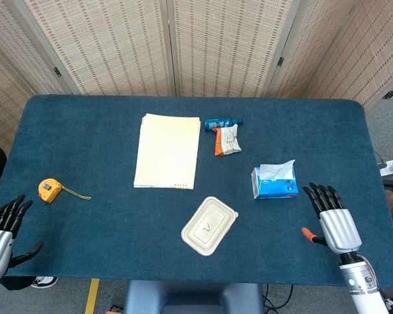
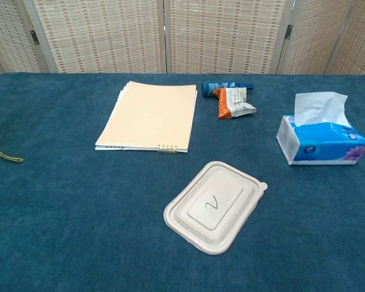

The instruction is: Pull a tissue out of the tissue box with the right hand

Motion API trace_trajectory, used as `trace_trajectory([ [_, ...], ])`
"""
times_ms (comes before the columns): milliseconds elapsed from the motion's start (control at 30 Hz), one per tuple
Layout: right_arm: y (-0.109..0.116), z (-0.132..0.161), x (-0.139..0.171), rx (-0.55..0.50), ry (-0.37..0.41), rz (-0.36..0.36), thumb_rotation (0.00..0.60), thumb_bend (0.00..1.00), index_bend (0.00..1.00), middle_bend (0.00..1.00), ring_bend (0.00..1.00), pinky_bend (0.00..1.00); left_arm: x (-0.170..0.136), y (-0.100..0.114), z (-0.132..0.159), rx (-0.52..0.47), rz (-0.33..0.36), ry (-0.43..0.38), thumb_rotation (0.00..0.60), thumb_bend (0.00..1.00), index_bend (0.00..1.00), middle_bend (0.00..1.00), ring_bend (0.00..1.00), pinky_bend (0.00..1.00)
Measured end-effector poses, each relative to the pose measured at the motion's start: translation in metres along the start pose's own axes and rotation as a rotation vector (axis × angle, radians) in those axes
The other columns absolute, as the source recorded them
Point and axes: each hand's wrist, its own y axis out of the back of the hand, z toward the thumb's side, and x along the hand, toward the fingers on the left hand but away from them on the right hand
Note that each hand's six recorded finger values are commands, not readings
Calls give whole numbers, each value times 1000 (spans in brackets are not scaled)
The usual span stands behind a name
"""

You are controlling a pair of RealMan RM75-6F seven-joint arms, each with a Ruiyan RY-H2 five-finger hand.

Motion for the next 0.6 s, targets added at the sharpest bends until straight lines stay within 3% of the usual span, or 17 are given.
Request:
trace_trajectory([
  [367,7,-2,-33,-13,-27,-15,600,123,17,23,0,0,0,0,1,-5,-4,-2,600,291,0,0,0,125],
  [500,11,-1,-46,-10,-33,-23,600,137,191,130,0,0,0,-1,1,-4,-7,-3,600,291,0,0,0,125],
  [600,15,1,-65,-9,-43,-27,600,167,241,157,0,0,1,-1,0,-9,-12,-1,600,291,0,0,0,126],
])
